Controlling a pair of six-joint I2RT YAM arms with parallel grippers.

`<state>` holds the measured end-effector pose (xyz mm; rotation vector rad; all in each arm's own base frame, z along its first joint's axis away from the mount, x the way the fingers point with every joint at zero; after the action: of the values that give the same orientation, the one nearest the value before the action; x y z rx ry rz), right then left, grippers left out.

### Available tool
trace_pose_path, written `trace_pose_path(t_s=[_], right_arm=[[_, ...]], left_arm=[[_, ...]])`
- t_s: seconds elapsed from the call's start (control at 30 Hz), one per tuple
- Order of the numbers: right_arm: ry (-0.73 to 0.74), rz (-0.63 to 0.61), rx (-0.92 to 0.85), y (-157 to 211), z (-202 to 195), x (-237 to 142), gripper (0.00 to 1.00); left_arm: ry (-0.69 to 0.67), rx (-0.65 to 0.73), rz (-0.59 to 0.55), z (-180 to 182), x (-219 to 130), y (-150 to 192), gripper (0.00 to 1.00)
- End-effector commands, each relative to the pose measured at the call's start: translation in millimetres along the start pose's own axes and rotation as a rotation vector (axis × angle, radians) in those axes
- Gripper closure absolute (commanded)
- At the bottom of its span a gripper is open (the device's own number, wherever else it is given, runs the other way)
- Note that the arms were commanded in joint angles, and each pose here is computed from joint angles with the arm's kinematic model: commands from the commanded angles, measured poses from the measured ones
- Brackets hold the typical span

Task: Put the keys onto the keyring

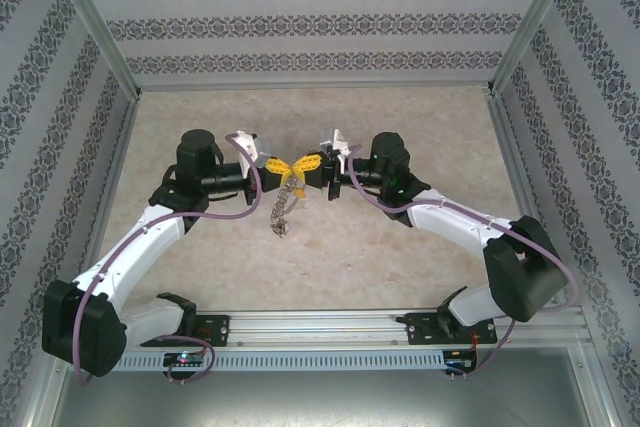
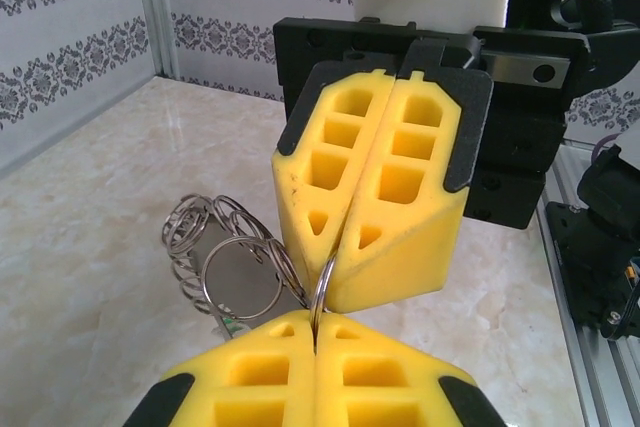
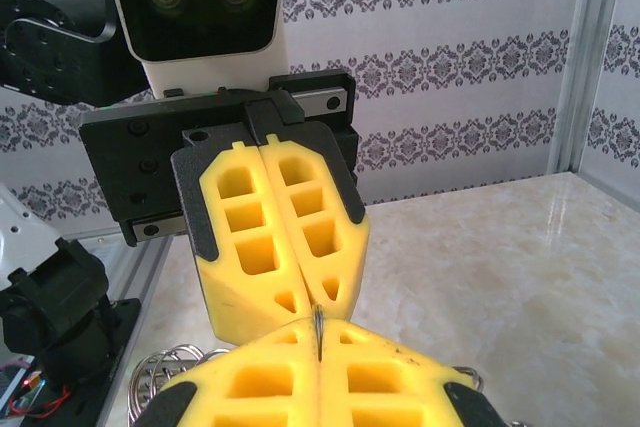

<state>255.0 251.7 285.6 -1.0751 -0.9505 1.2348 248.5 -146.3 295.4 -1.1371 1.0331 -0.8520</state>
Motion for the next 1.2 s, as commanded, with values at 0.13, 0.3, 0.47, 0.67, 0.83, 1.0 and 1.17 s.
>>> trace_pose_path(t_s=[0.13, 0.3, 0.47, 0.67, 0.83, 1.0, 1.17], right_arm=[[-0.109, 0.033, -0.093, -4.4, 10.7, 4.9, 1.0], [-0.128, 0.125, -0.114, 5.8, 10.5, -1.5, 0.89], [-0.173, 0.218, -0.09, 6.6, 9.8, -8.8, 0.7], [-0.172, 0.317, -0.1, 5.6, 8.8, -14.2, 0.61], [-0.167, 0.391, -0.118, 3.5, 7.5, -13.5, 0.56], [-0.177, 0.451, -0.141, 4.3, 6.4, -8.5, 0.55], [-0.201, 0.527, -0.164, 12.5, 8.0, -0.6, 0.59]], left_arm=[[0.052, 0.103, 0.001, -7.4, -4.3, -8.6, 1.0], [0.054, 0.129, 0.051, -8.3, -5.7, -6.7, 1.0], [0.076, 0.153, 0.113, -10.4, -7.2, -4.8, 1.0], [0.133, 0.139, 0.168, -13.1, -4.6, 0.9, 1.0], [0.182, 0.138, 0.212, -14.0, 1.9, 4.4, 1.0], [0.203, 0.142, 0.225, -13.1, 7.2, 2.5, 1.0], [0.212, 0.138, 0.223, -12.7, 8.5, 2.4, 1.0]])
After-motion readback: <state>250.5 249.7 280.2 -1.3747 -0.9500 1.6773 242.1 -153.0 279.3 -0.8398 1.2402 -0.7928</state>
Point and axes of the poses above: each hand's point on the last joint's axis, 136 mm out from that joint toward the fingers, its own x axis out along the fingers, its own z axis along the line the jaws close on, y = z × x, the point moved 9 cm from there along -x, back along the fingers, and after that the axes turned 8 degrees about x, right-handed, at the moved point
